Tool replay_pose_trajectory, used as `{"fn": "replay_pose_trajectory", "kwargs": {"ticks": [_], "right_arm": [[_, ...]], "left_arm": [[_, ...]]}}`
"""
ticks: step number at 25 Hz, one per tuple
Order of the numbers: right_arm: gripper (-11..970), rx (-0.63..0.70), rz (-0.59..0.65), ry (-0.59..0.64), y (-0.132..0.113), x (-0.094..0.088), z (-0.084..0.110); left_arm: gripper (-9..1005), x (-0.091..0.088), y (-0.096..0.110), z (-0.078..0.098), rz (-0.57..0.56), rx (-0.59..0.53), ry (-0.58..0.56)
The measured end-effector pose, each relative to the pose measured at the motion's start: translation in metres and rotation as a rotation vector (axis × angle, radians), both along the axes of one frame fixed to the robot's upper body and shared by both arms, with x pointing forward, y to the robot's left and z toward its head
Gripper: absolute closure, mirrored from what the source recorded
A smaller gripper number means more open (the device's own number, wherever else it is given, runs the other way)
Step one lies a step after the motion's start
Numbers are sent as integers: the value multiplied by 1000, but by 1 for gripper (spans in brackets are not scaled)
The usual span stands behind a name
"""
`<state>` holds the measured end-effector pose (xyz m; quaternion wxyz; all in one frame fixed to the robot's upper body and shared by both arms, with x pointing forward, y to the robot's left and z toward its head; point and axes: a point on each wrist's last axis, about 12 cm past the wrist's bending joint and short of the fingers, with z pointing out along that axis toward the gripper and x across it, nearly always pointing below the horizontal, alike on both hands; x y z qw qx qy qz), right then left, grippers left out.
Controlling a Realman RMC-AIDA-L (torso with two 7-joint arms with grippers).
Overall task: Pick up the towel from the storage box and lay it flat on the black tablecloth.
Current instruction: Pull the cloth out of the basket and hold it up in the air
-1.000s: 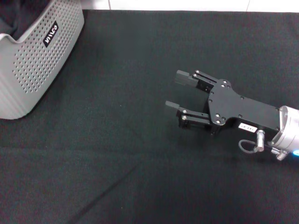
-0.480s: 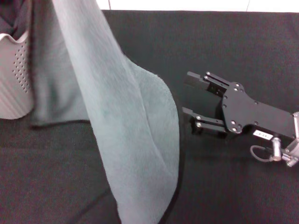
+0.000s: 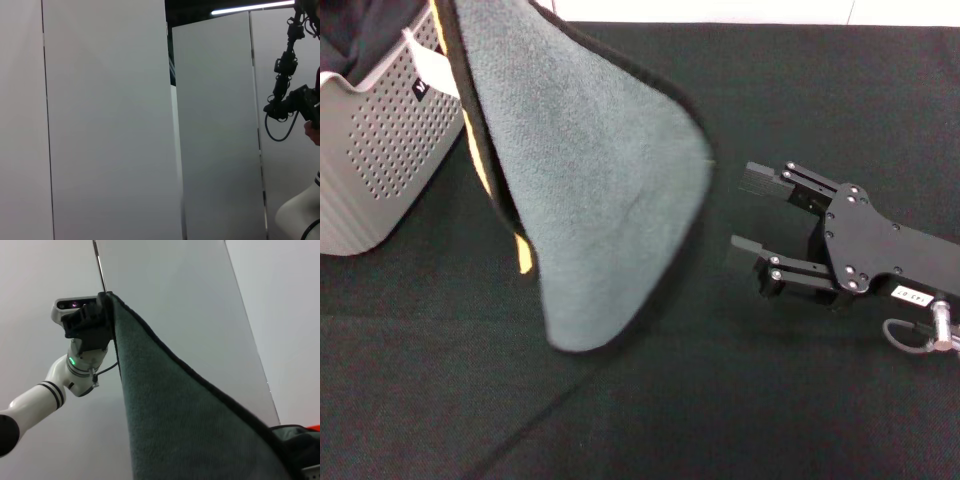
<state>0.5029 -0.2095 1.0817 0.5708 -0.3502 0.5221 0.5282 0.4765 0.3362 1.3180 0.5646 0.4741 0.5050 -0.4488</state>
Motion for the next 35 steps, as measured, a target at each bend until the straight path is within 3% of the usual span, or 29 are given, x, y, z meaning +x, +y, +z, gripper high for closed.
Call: {"fn": "replay_pose_trajectory", "kwargs": {"ticks": [9,16,28,35], "right_arm": [[132,-38,-13,3,13,4,-5],[131,-69,46,6,20,6,-4],[132,-88,205,150,-13,21,22],[131,-113,238,161,-12,26,25]], "left_arm": [[987,8,-14,-4,-79,58,9],[987,11,-20,-4,-135,135,4],[987,16,-32,4,-210,194,-25],[987,23,-43,14,-271,242,-50]]}}
